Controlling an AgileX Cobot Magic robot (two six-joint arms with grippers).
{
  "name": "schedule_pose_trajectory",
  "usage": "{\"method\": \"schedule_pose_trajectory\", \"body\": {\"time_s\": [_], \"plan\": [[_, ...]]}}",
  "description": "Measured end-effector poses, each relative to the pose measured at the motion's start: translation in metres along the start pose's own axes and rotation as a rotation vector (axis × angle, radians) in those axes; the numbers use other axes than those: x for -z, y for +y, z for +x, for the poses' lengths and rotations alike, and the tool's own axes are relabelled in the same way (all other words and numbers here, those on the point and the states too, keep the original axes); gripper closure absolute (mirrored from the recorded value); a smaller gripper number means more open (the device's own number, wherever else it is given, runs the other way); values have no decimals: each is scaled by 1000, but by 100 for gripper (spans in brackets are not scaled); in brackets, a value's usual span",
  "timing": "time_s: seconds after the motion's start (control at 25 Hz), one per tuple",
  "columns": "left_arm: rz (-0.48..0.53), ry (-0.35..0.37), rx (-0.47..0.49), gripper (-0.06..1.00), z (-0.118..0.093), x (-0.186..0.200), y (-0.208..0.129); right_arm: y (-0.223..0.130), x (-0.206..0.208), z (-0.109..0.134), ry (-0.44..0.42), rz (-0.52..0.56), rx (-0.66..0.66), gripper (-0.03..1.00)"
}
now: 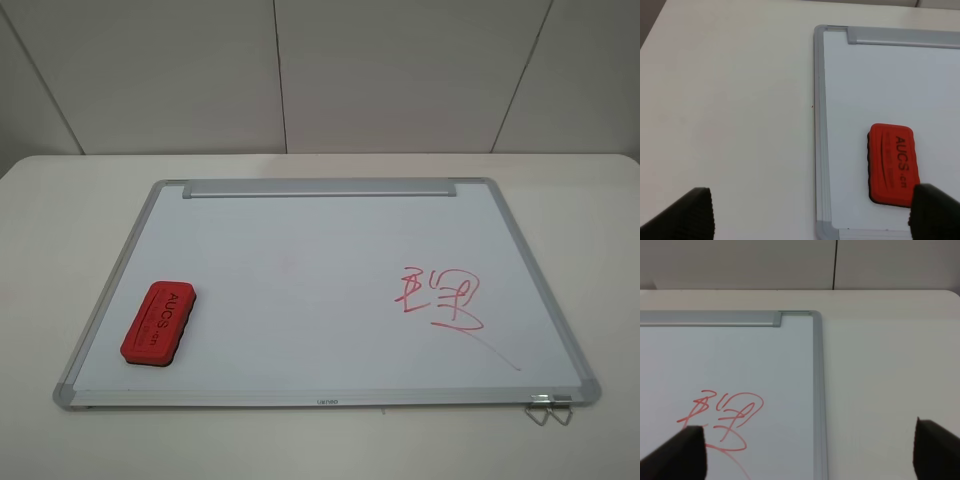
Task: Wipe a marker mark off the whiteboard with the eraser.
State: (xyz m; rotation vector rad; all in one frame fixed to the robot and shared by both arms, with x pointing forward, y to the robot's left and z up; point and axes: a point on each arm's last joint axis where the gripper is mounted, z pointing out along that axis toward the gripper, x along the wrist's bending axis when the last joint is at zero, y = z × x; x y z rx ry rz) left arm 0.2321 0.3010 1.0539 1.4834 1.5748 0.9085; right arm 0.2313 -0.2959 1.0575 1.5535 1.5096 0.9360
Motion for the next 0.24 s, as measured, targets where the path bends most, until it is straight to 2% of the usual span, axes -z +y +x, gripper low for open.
{"method": "schedule_pose_trajectory", "body": {"time_s": [0.24], "plan": [[0, -1, 1, 17, 0, 0, 0, 0, 0, 0, 0, 0, 0, 26]]}}
